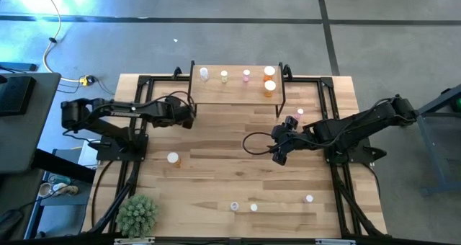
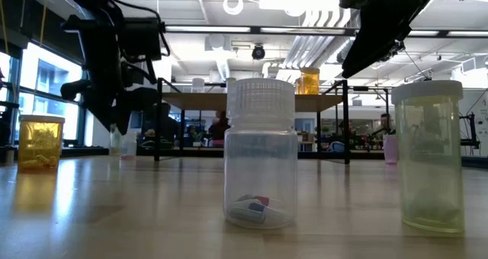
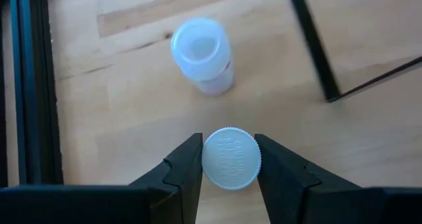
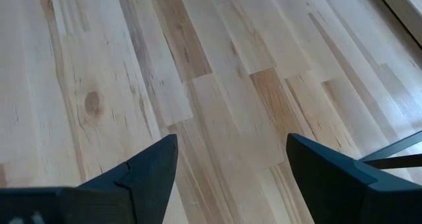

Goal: Pick and place medicine bottles onto shelf by color
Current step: Put the top yellow pill bottle on the shelf aligned with the yellow pill bottle

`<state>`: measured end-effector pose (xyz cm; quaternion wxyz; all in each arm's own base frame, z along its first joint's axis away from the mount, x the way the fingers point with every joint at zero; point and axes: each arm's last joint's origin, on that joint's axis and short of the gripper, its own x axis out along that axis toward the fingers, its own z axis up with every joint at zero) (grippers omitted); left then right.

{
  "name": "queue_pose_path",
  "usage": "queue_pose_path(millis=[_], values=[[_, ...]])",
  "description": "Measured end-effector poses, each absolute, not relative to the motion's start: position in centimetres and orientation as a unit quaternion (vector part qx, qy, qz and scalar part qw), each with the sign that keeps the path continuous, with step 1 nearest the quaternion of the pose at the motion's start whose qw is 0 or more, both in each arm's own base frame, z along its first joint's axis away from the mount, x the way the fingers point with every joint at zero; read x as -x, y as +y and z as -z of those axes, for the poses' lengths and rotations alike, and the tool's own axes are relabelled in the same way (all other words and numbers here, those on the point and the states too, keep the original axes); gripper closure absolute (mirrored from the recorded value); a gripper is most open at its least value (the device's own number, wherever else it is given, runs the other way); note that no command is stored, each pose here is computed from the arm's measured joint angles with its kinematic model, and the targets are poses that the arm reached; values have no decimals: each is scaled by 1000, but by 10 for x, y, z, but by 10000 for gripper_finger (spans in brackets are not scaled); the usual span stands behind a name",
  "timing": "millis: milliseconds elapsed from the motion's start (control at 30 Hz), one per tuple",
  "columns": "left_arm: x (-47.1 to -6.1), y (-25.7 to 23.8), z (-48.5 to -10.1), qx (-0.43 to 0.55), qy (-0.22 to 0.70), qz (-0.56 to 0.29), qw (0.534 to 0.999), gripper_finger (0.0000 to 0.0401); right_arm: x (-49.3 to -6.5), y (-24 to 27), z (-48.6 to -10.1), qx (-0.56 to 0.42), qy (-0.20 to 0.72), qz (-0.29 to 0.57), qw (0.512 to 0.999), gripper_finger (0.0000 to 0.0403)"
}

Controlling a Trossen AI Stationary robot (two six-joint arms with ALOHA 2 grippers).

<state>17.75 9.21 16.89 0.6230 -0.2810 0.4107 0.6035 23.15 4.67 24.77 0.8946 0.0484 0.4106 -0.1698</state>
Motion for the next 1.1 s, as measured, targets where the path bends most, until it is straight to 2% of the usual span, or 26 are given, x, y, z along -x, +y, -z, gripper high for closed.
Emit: queue_pose_path(millis=[333, 733, 1100], values=[[-161, 86, -206, 275, 342, -585, 682, 284, -232, 47, -248, -49, 410, 170, 895, 128], [-137, 85, -244, 243, 255, -583, 732, 284, -232, 47, -248, -60, 408, 175, 894, 128], [-141, 102, -317, 166, 180, -587, 772, 284, -234, 47, -250, -67, 393, 172, 901, 128]])
